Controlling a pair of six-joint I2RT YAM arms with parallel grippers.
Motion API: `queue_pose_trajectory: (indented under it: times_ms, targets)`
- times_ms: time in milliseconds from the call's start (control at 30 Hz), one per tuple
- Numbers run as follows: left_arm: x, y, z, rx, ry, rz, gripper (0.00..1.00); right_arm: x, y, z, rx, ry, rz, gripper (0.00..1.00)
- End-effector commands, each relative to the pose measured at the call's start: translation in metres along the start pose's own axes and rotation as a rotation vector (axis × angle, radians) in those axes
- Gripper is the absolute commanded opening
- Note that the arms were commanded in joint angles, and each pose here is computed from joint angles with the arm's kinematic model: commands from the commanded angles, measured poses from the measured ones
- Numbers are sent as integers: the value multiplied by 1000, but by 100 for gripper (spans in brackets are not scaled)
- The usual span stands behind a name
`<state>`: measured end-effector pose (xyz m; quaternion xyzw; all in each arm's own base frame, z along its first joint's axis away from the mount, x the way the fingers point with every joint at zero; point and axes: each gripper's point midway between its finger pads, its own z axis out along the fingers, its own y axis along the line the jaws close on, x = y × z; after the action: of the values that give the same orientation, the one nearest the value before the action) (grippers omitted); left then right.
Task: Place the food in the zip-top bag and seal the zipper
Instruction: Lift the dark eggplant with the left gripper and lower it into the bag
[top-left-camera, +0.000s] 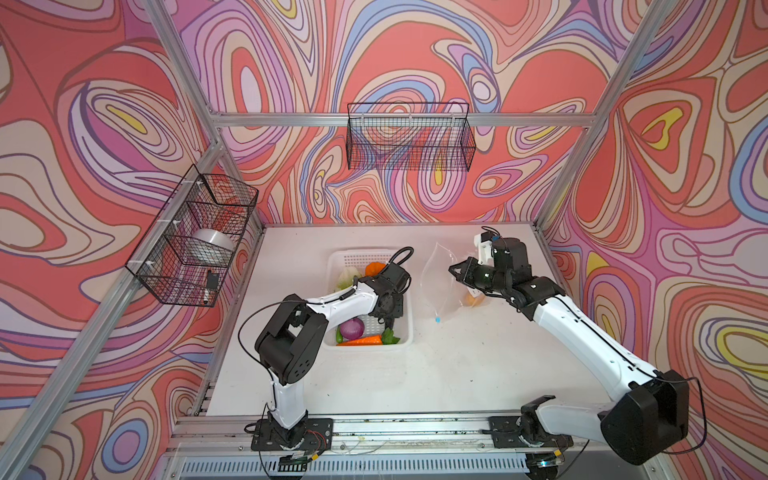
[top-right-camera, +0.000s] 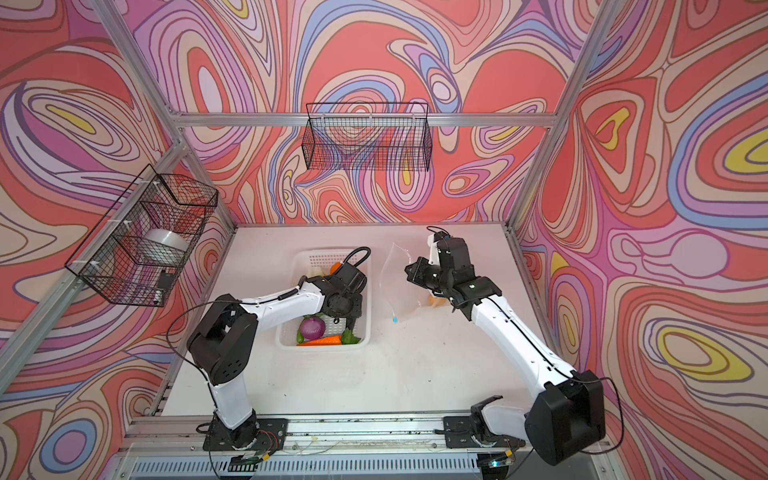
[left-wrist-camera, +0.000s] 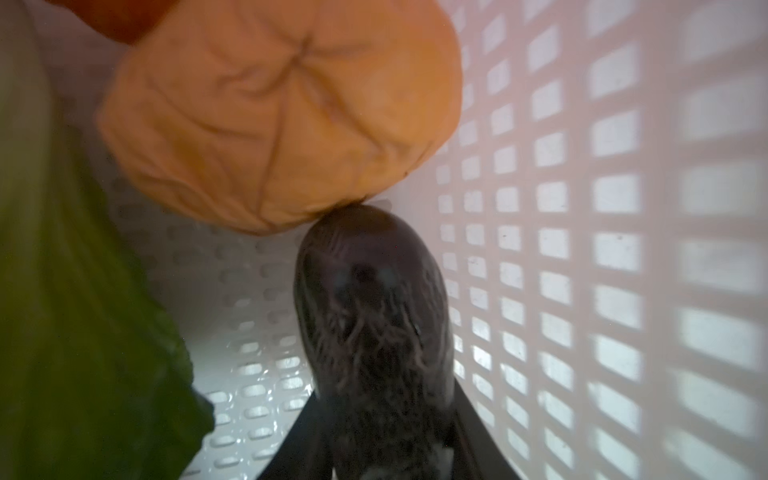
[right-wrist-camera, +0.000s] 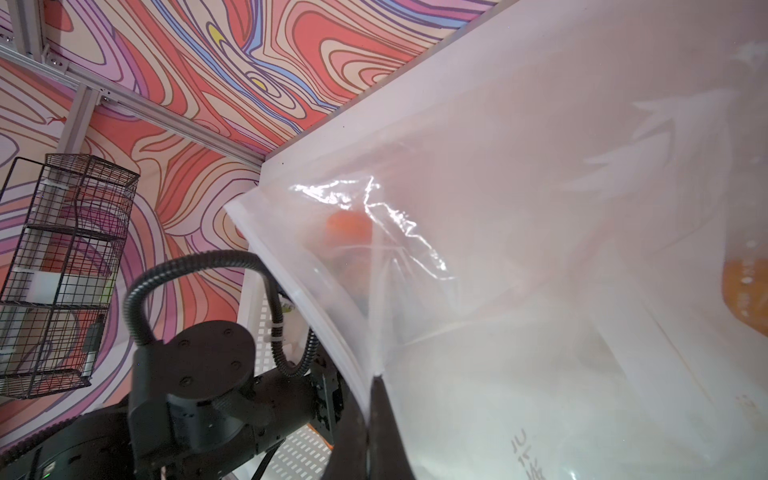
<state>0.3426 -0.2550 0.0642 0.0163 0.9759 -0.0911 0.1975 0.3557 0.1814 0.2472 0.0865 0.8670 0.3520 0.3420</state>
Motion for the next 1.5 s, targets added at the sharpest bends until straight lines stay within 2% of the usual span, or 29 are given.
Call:
queue_pose_trajectory:
  times_ms: [0, 333, 433, 567, 633, 733, 867, 1100, 1467]
  targets:
    - [-18, -3, -37, 44, -85, -12, 29, 3, -1, 0, 2, -2, -9, 0]
    - [-44, -16, -112, 203, -285, -6, 30, 4, 1, 0, -15, 1, 5, 0]
    - [-51, -30, -138, 313, -350, 0, 30, 5, 2, 1, -25, 9, 11, 0]
    - [-57, -63, -176, 536, -434, 39, 29, 4, 9, -3, -51, 5, 17, 0]
    - [-55, -83, -193, 641, -460, 94, 29, 3, 12, -6, -60, 4, 15, 0]
    - [-47, -111, -206, 730, -466, 200, 29, 2, 15, -7, -63, 7, 15, 0]
    - [-36, -133, -196, 747, -402, 275, 29, 2, 20, -11, -85, 9, 20, 0]
    - [-44, -145, -171, 701, -369, 294, 30, 3, 32, -26, -114, 22, 16, 0]
    - [-84, -148, -134, 529, -362, 188, 29, 24, 42, -43, -174, 106, 37, 0]
